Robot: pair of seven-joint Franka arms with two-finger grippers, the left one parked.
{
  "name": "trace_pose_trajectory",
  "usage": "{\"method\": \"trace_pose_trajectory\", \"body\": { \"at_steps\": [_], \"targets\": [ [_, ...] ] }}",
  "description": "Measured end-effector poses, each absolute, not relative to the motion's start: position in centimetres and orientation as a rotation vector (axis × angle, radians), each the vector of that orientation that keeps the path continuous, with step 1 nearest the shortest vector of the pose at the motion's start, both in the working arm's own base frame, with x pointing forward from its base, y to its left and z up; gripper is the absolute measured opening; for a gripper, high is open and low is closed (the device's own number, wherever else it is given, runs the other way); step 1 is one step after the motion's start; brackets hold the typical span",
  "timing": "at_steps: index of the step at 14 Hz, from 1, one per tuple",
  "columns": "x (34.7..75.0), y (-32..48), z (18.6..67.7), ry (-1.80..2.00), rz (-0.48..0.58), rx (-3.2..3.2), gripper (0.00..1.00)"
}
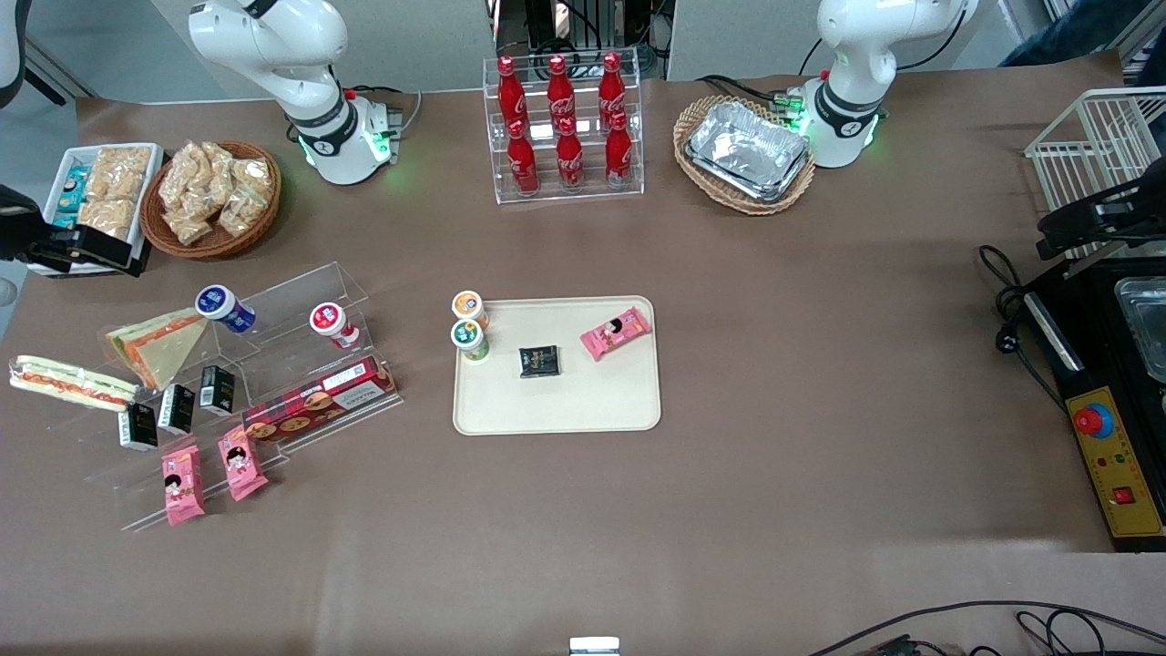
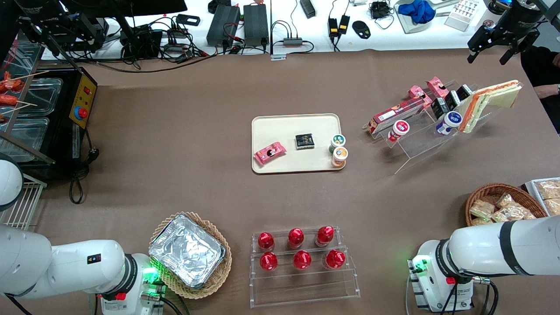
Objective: Place sandwich on tray
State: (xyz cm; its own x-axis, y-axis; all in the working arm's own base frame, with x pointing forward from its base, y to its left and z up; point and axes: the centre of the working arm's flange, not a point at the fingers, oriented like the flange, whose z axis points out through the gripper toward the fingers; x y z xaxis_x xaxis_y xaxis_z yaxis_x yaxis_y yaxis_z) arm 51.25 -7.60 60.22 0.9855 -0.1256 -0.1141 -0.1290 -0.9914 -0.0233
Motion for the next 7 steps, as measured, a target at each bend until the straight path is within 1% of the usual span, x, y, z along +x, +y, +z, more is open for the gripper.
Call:
{"method": "trace_pose_trajectory", "body": {
  "at_steps": [7],
  "targets": [
    [50.85, -7.27, 60.65, 0.187, 0.180, -3.099, 1.00]
  ]
}}
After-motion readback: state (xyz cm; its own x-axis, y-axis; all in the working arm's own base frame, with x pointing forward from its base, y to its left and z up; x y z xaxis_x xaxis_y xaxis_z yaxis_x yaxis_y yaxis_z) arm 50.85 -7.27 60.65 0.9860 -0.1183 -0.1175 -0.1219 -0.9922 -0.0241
